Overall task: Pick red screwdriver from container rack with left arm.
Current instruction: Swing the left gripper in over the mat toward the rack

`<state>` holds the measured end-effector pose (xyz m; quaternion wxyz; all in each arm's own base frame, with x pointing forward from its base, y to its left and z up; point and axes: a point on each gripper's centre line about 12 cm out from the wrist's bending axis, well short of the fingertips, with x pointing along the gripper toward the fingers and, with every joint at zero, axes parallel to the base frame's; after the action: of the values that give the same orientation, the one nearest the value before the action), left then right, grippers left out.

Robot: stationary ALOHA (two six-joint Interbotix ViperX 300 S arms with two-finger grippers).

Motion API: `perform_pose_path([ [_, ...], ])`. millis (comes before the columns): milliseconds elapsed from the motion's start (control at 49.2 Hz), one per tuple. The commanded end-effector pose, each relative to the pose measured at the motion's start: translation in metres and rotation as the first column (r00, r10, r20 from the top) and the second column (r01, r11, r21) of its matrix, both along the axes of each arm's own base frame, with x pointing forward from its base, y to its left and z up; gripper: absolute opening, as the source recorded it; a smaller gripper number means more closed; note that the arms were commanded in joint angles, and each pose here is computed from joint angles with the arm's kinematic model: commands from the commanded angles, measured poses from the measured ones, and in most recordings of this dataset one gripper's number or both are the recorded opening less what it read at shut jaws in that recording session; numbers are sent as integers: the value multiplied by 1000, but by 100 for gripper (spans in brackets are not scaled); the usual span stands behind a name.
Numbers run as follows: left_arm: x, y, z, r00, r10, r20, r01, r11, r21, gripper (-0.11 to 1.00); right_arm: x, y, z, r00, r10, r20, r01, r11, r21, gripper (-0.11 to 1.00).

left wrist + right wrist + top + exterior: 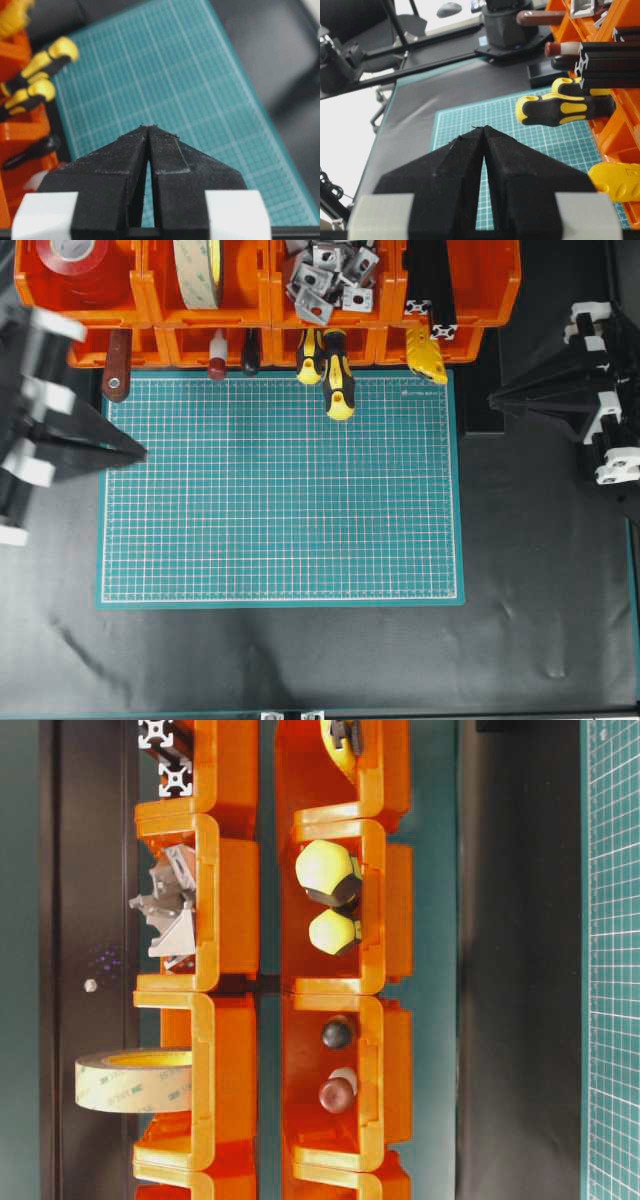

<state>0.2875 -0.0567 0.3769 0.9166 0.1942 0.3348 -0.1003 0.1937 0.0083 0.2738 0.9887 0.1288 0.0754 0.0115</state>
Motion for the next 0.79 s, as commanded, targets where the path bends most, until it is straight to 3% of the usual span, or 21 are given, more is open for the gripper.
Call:
perform_pose_path([
  [0, 10, -4, 12, 999, 8, -35, -5, 996, 95, 0, 3, 0, 13, 1000, 1, 27, -1, 1000, 4, 0],
  [102, 17, -9, 5, 989, 85, -119, -56, 971, 232, 0, 3, 0, 12, 1000, 1, 20, -1, 1000, 4, 0],
  [183, 20, -15, 4, 974, 189, -127, -135, 929, 346, 0, 3, 0, 11, 1000, 1, 15, -1, 1000, 4, 0],
  [285, 21, -27, -2, 948, 310, -66, -247, 854, 458, 0, 2, 1, 10, 1000, 3, 6, -3, 1000, 3, 0],
  [305, 22, -31, -6, 938, 344, -43, -282, 830, 482, 0, 2, 1, 10, 1000, 3, 6, -3, 1000, 2, 0],
  [407, 27, -46, -21, 905, 423, 49, -380, 750, 541, 0, 2, 1, 9, 1000, 3, 1, -3, 1000, 3, 0],
  [447, 31, -51, -26, 892, 446, 69, -407, 730, 549, 0, 2, 1, 10, 1000, 3, 3, -3, 1000, 3, 0],
  [508, 38, -55, -35, 880, 470, 69, -426, 718, 551, 0, 2, 1, 9, 1000, 3, -2, -3, 1000, 3, 0],
  [590, 50, -61, -52, 887, 457, 57, -402, 708, 581, 0, 2, 1, 6, 1000, 3, -14, -3, 1000, 3, 0],
  [773, 76, -61, -84, 900, 434, 48, -371, 701, 609, 0, -1, 3, -4, 998, 17, -64, -17, 1000, 1, 0],
])
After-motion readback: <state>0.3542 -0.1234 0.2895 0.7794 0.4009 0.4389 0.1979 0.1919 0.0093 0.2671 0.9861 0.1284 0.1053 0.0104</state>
